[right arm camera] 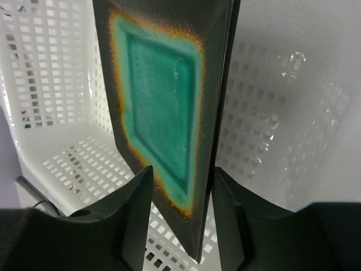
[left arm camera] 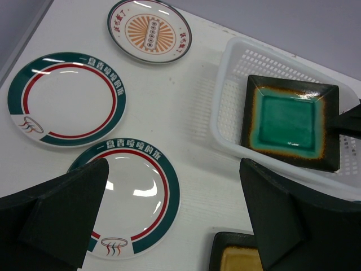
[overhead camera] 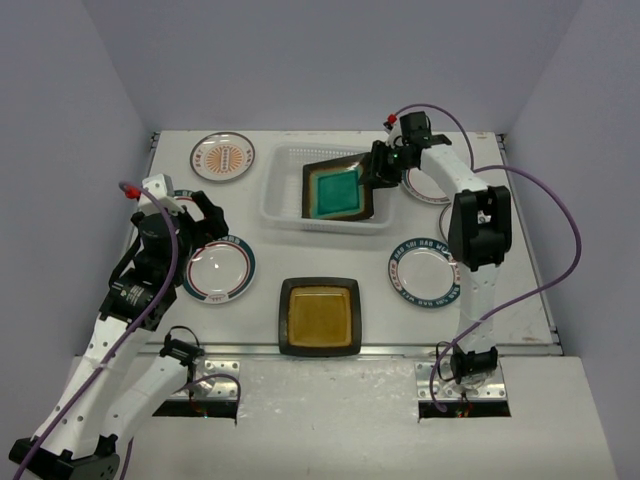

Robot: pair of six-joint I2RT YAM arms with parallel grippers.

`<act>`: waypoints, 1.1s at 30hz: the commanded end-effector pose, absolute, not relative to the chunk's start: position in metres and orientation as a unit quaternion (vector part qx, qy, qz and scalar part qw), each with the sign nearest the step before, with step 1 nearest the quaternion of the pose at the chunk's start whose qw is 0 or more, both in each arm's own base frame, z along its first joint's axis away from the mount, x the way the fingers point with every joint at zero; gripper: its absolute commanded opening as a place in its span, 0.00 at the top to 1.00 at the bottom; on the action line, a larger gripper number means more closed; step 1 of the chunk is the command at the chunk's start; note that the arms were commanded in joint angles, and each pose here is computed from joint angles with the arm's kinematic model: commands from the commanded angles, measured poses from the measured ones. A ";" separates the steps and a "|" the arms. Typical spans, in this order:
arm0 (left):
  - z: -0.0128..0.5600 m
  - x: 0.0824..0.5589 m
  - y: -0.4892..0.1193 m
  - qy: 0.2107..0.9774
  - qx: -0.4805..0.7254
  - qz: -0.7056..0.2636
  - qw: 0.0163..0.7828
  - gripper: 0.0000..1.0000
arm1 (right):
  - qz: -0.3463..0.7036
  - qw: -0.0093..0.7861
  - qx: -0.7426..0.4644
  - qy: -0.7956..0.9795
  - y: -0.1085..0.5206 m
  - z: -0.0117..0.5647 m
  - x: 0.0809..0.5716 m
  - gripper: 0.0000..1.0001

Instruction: Place the plates into the plastic bin on the countertop

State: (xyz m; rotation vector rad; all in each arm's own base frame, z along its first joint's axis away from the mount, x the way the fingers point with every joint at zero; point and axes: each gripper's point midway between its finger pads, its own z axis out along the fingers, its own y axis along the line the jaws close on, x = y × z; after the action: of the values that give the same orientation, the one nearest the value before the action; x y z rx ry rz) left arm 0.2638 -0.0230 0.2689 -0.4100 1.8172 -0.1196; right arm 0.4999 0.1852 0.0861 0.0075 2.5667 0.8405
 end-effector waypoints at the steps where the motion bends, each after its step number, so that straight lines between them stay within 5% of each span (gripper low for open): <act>1: 0.280 0.266 -0.023 0.768 -0.177 -0.060 0.613 0.00 | 0.310 0.285 -0.016 0.907 0.197 0.151 0.510 0.54; 8: 0.279 0.266 -0.023 0.769 -0.176 -0.060 0.611 0.00 | 0.277 0.329 -0.013 0.903 0.186 0.196 0.512 0.52; 10: 0.280 0.266 -0.024 0.769 -0.176 -0.060 0.612 0.00 | 0.263 0.344 -0.009 0.901 0.180 0.211 0.510 0.26; 13: 0.278 0.267 -0.024 0.772 -0.176 -0.060 0.608 0.00 | 0.244 0.376 -0.011 0.894 0.171 0.241 0.502 0.02; 19: 0.254 0.269 -0.055 0.806 -0.161 -0.125 0.555 0.00 | 0.272 0.414 -0.085 0.865 0.190 0.304 0.444 0.01; 24: 0.159 0.245 -0.136 0.872 -0.152 -0.297 0.358 0.00 | 0.363 0.407 -0.140 0.826 0.202 0.296 0.352 0.01; 33: 0.050 0.197 -0.156 0.908 -0.182 -0.306 0.219 0.00 | 0.448 0.382 -0.183 0.787 0.208 0.276 0.268 0.01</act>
State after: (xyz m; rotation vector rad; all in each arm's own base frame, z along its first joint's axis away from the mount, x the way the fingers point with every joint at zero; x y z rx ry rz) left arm 0.1962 -0.1247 0.0358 -0.5239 2.5753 -0.6261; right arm 0.2808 0.1983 0.2750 -0.3914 2.0802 1.0310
